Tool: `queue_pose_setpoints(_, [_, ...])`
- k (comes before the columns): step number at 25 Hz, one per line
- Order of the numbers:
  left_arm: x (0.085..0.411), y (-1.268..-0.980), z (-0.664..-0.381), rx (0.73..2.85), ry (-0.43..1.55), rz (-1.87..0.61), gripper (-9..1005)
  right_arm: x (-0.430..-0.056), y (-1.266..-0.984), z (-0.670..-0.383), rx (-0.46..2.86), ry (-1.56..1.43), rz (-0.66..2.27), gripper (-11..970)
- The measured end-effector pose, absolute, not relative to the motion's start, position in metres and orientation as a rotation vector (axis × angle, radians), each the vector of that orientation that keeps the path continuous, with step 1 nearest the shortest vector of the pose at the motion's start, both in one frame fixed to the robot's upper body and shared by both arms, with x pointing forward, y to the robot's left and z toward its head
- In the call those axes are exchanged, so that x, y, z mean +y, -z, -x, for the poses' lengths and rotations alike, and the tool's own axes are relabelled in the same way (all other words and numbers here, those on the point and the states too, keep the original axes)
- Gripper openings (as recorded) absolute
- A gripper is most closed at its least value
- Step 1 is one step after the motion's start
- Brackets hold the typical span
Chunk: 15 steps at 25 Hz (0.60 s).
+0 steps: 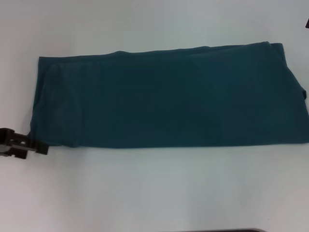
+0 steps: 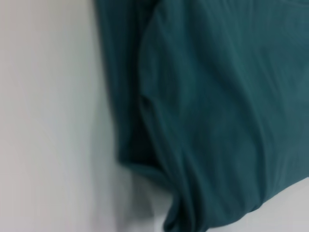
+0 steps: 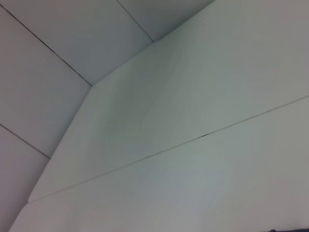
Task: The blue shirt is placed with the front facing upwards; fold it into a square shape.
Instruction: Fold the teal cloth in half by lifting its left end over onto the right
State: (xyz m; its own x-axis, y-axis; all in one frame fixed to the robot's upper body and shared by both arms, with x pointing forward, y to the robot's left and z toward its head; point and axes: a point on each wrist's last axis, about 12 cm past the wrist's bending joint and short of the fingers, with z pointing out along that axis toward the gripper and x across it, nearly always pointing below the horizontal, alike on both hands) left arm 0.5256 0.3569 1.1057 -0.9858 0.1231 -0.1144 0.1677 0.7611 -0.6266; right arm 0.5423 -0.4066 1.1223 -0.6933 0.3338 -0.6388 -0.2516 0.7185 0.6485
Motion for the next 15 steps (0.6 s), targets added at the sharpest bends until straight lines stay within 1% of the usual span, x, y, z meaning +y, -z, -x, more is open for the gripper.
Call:
queue_pose_setpoints(7, [0.344,-1.096,-0.531,2.877,1.072,-0.241,888,-0.407,-1.122,-0.542,2.136,-0.951,-0.063,762])
queue_pose_setpoints(15, [0.338,-1.092,-0.536,2.87,1.069,-0.248,888,-0.408,-1.121,-0.54,2.138,-0.947,-0.066,762])
